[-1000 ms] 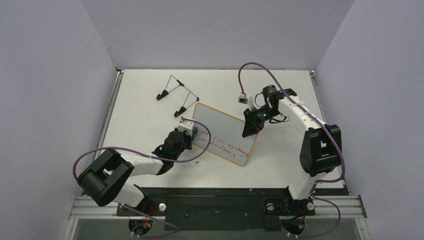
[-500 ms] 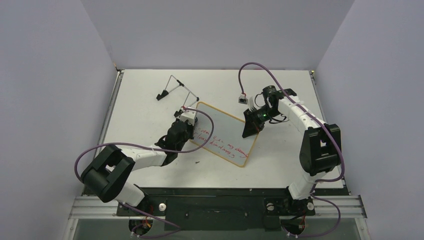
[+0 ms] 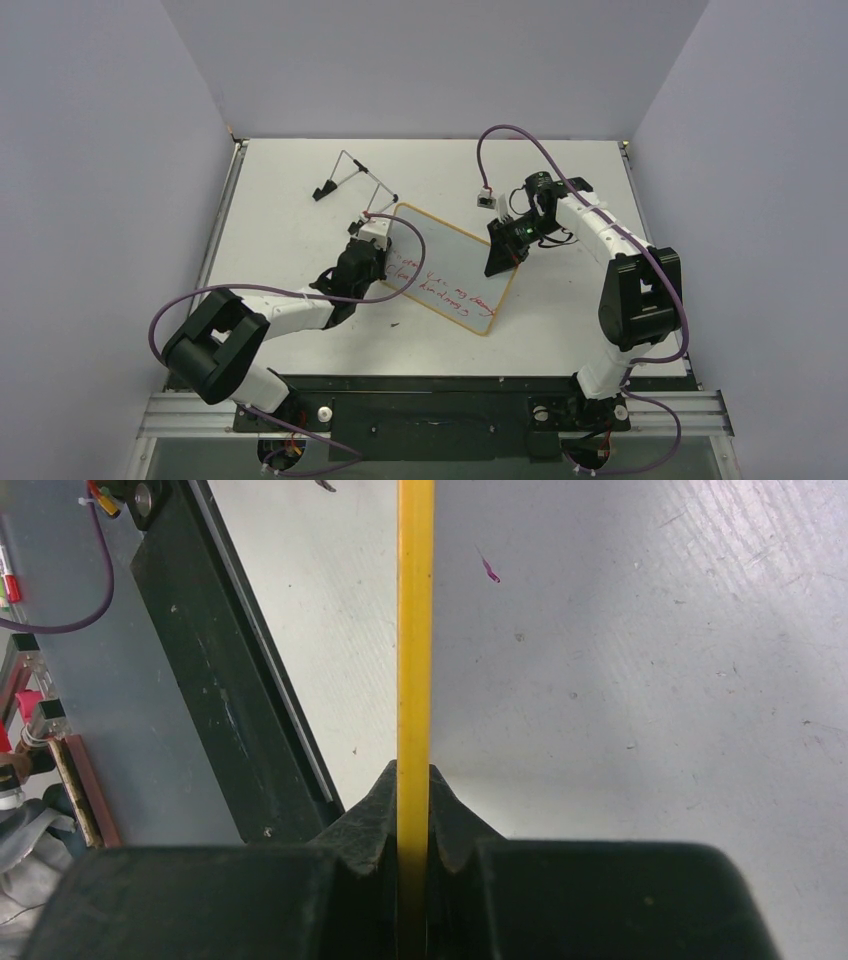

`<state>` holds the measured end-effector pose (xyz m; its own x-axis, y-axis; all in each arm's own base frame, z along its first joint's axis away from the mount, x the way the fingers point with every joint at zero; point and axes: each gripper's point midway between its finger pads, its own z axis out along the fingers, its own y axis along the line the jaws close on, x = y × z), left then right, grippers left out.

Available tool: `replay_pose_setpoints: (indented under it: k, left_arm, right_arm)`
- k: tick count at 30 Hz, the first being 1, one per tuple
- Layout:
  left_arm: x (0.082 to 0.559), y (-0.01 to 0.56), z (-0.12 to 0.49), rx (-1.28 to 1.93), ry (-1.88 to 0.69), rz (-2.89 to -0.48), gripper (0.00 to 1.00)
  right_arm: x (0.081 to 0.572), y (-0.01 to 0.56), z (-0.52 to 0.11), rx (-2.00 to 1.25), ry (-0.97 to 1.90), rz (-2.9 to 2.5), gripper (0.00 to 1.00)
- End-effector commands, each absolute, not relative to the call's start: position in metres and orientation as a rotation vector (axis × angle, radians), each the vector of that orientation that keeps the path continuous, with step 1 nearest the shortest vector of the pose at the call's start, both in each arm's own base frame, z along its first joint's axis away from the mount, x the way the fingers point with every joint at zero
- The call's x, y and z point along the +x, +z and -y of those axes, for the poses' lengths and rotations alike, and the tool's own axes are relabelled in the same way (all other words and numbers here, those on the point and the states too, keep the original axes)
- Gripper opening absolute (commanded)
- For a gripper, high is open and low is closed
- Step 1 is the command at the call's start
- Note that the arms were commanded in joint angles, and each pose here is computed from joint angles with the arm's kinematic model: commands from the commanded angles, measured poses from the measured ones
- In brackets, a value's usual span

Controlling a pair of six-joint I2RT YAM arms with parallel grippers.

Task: Erase the whiteboard
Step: Erase the center of the board with the whiteboard.

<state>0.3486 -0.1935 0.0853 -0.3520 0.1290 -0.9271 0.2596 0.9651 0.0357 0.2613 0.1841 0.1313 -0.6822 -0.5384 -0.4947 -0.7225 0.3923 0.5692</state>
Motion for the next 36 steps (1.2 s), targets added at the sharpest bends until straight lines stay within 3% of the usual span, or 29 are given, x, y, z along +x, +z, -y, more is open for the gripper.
replay_pose_setpoints:
  k: [1, 13, 19, 26, 36]
  left_arm:
    - [0.339, 0.064, 0.180, 0.238, -0.106, -2.020, 0.00]
    - [0.310, 0.040, 0.180, 0.213, -0.134, -2.099, 0.00]
    - [0.294, 0.047, 0.212, 0.330, -0.236, -2.020, 0.00]
    - [0.315, 0.084, 0.236, 0.341, -0.264, -1.921, 0.00]
    - [0.351, 0.110, 0.222, 0.289, -0.249, -1.891, 0.00]
  right_arm:
    - [0.262, 0.131, -0.177, -1.170, 1.091, -2.427, 0.00]
    - [0.262, 0.134, -0.177, -1.173, 1.094, -2.417, 0.00]
    - [0.261, 0.134, -0.178, -1.181, 1.096, -2.412, 0.00]
    - [0.260, 0.136, -0.177, -1.182, 1.093, -2.407, 0.00]
    - [0.260, 0.135, -0.177, -1.182, 1.097, -2.409, 0.00]
